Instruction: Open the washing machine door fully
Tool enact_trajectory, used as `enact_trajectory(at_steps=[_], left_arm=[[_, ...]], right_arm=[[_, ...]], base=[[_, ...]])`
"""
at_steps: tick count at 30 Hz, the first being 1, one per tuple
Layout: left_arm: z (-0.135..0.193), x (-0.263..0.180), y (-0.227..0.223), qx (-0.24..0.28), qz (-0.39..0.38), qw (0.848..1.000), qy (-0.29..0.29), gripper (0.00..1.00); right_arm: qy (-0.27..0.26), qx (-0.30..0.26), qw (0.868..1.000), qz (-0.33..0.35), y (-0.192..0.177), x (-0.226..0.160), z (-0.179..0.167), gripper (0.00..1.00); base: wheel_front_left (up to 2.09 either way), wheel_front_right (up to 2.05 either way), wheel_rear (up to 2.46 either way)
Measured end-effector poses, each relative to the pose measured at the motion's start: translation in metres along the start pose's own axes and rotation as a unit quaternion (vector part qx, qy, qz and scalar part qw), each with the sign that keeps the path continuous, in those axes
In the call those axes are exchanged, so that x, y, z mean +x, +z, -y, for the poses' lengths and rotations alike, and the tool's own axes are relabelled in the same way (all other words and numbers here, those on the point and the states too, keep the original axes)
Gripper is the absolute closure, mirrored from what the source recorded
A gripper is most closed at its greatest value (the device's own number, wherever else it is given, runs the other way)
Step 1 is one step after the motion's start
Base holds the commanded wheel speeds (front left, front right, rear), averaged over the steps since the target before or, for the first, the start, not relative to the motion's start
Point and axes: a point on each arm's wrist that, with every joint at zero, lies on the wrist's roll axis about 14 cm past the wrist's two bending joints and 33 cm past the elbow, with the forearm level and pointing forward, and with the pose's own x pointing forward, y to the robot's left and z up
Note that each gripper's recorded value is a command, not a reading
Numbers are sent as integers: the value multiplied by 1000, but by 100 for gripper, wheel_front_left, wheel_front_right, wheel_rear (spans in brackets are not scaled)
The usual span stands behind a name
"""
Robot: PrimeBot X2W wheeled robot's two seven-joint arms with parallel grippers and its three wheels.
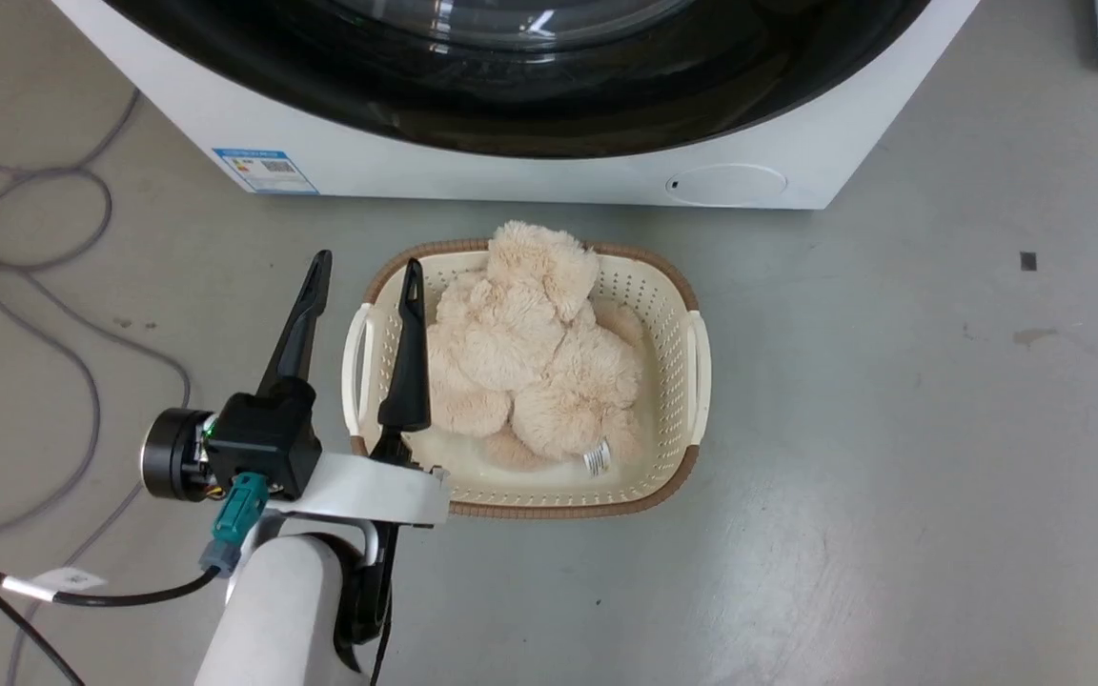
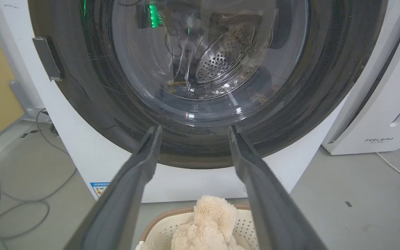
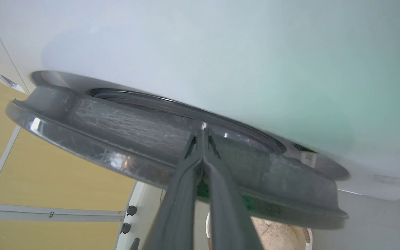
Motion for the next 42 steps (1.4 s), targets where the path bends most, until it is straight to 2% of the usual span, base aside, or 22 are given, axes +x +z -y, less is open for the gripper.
enact_trajectory(at_steps=[12,21,42], left_arm=[[2,-1,8,1,10,1000,-1,0],[3,-6,19,3,20,1000,-1,0],[-8,-64,40,12,22,1000,12,0]], right_arm=[[-2,0,998,-60,-10,-9,-7,100],[2,11,995,-97,-33,-21,-8,100],[51,3,984,-171,-86,-86,-62,100]], base=[[0,0,0],[0,0,0],[0,0,0]])
